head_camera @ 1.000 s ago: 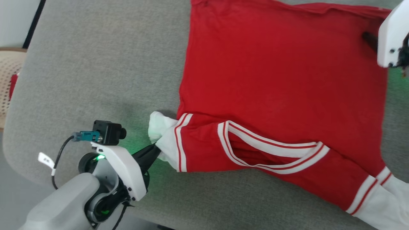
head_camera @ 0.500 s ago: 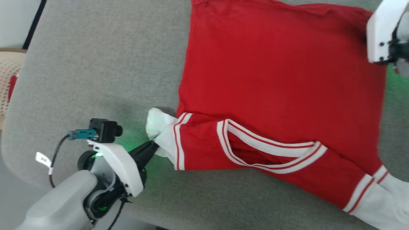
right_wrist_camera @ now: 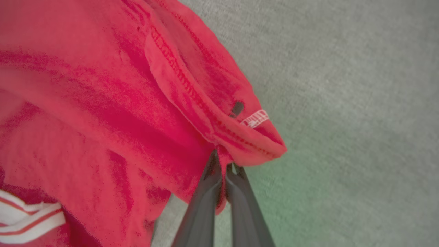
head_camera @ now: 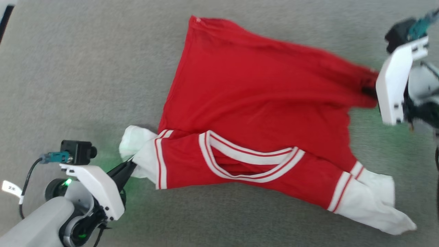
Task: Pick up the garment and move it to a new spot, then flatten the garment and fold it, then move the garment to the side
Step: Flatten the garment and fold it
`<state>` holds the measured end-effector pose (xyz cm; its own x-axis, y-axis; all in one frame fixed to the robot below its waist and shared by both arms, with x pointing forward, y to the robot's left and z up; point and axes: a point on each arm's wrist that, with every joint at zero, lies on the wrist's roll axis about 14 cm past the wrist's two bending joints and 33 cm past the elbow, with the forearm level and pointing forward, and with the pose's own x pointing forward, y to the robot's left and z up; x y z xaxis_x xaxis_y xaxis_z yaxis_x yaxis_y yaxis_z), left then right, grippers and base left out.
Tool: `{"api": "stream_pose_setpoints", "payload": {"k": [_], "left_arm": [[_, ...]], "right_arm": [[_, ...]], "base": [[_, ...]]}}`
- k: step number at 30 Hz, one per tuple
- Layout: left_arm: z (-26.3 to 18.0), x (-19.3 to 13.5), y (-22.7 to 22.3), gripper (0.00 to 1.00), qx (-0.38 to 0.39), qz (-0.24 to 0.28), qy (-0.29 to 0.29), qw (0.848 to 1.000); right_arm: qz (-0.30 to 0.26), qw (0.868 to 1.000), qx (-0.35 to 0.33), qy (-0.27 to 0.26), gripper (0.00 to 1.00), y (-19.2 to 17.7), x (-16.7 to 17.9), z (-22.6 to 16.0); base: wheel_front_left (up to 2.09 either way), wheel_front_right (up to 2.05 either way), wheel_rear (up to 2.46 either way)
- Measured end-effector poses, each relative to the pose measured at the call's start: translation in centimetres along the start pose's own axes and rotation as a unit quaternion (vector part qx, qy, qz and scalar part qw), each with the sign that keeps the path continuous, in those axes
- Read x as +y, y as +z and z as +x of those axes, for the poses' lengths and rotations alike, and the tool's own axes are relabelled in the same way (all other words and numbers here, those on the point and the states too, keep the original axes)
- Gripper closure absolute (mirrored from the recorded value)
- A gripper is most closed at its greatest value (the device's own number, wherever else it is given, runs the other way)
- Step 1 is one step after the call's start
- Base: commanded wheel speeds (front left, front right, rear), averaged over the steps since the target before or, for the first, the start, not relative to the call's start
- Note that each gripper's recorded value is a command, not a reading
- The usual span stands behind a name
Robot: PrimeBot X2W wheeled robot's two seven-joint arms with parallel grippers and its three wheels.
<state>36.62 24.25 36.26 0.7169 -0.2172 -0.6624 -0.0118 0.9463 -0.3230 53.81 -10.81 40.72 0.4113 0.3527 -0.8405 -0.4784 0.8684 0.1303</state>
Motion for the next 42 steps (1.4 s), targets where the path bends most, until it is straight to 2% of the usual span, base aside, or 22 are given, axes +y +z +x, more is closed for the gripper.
{"api": "stream_pose_setpoints", "payload": {"k": [9, 11, 15, 18, 19, 20, 22, 27, 32, 39, 42], "left_arm": [[0.0, -1.6, 1.3, 1.0, -0.011, 0.02, -0.016, 1.0], [-0.1, -1.9, 1.4, 1.0, -0.011, 0.021, -0.02, 1.0], [-0.2, -2.5, 1.4, 1.0, -0.011, 0.02, -0.027, 0.999], [-0.2, -2.5, 1.2, 1.0, -0.007, 0.019, -0.027, 0.999], [-0.2, -2.5, 1.1, 1.0, -0.006, 0.018, -0.027, 0.999], [-0.2, -2.5, 1.1, 1.0, -0.006, 0.018, -0.027, 0.999], [-0.2, -2.5, 1.1, 1.0, -0.005, 0.018, -0.027, 0.999], [-0.5, -2.7, 1.1, 1.0, -0.007, 0.018, -0.029, 0.999], [-1.0, -2.8, 1.0, 1.0, -0.011, 0.019, -0.029, 0.999], [-1.7, -3.0, 0.5, 1.0, -0.013, 0.015, -0.031, 0.999], [-1.9, -3.0, 0.5, 1.0, -0.015, 0.015, -0.031, 0.999]], "right_arm": [[0.04, 0.999, 0.016, 0.017, 1.0, -7.1, 0.6, -5.1], [0.064, 0.997, 0.037, 0.017, 1.0, -10.4, 1.0, -5.9], [0.107, 0.992, 0.063, 0.027, 1.0, -14.5, 2.6, -6.0], [0.13, 0.989, 0.057, 0.031, 1.0, -15.8, 3.5, -5.5], [0.127, 0.99, 0.055, 0.023, 0.77, -16.0, 3.4, -5.3], [0.129, 0.99, 0.048, 0.015, 0.65, -16.2, 3.2, -5.0], [0.125, 0.991, 0.04, 0.007, 0.0, -16.3, 3.2, -4.7], [0.109, 0.994, 0.013, 0.006, 0.0, -15.1, 3.6, -4.9], [0.083, 0.996, -0.031, -0.007, 0.0, -12.4, 3.2, -7.0], [0.021, 0.992, -0.126, 0.005, 0.0, -5.9, 5.1, -9.6], [-0.016, 0.985, -0.173, 0.014, 0.0, -2.4, 6.1, -10.0]], "base": [[0.0, 0.0, 0.0], [0.0, 0.0, 0.0], [0.0, 0.0, 0.0], [0.0, 0.0, 0.0], [0.0, 0.0, 0.0], [0.0, 0.0, 0.0], [0.0, 0.0, 0.0], [0.0, 0.0, 0.0], [0.0, 0.0, 0.0], [0.0, 0.0, 0.0], [0.0, 0.0, 0.0]]}}
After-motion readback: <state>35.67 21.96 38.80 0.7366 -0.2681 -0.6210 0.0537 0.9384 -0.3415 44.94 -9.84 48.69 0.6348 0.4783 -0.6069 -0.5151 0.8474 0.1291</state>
